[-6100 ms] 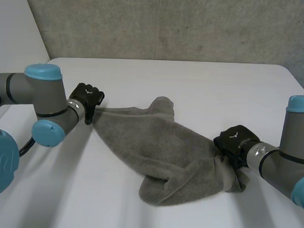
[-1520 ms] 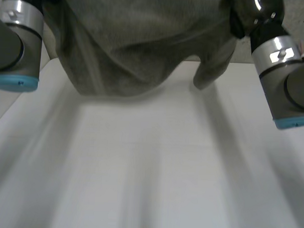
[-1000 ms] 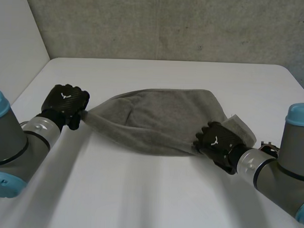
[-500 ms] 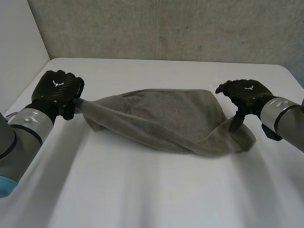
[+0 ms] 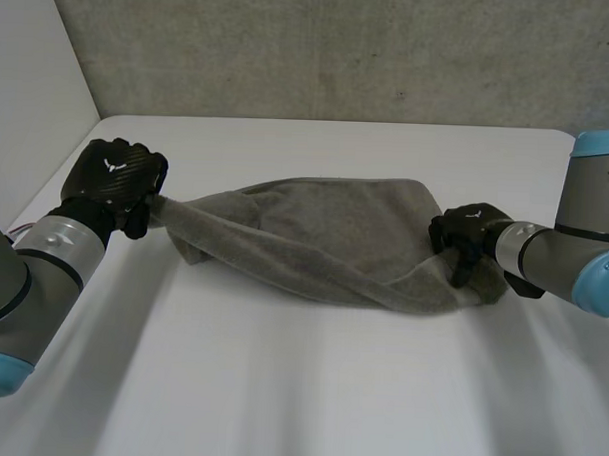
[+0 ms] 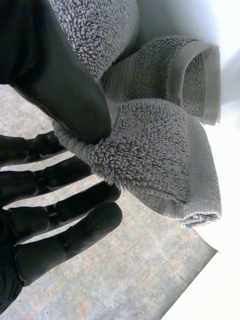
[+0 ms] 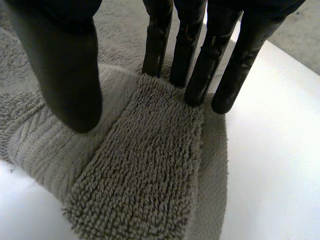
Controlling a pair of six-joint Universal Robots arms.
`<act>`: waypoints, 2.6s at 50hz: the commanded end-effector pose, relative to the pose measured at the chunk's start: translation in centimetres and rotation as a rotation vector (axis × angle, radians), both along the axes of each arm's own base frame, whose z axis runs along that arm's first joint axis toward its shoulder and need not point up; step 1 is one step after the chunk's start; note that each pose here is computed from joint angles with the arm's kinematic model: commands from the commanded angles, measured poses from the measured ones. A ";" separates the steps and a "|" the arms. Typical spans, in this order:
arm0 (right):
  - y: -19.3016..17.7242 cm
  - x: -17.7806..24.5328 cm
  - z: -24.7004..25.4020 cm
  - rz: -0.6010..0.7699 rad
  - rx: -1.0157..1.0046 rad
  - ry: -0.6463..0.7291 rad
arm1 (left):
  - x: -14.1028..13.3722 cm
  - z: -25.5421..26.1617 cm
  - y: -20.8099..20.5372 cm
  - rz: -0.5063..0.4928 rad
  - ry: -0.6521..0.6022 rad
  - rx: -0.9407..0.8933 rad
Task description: Fold the towel.
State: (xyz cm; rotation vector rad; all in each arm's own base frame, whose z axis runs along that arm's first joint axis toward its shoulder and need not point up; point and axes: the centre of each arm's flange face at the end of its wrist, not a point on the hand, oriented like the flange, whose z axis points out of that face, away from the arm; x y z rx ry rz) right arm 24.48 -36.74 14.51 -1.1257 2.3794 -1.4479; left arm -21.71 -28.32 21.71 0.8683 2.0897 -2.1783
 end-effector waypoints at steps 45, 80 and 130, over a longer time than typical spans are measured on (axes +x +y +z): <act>-2.5 -1.1 21.8 -0.218 -1.124 -0.364 | -3.0 17.7 -11.6 0.008 0.419 -0.670; 9.2 -4.1 10.4 0.036 -0.497 0.085 | 1.2 -0.1 -2.0 -0.041 -0.133 -0.072; 1.9 -1.5 27.2 -0.262 -1.219 -0.073 | -1.8 17.7 -11.6 0.049 0.204 -0.628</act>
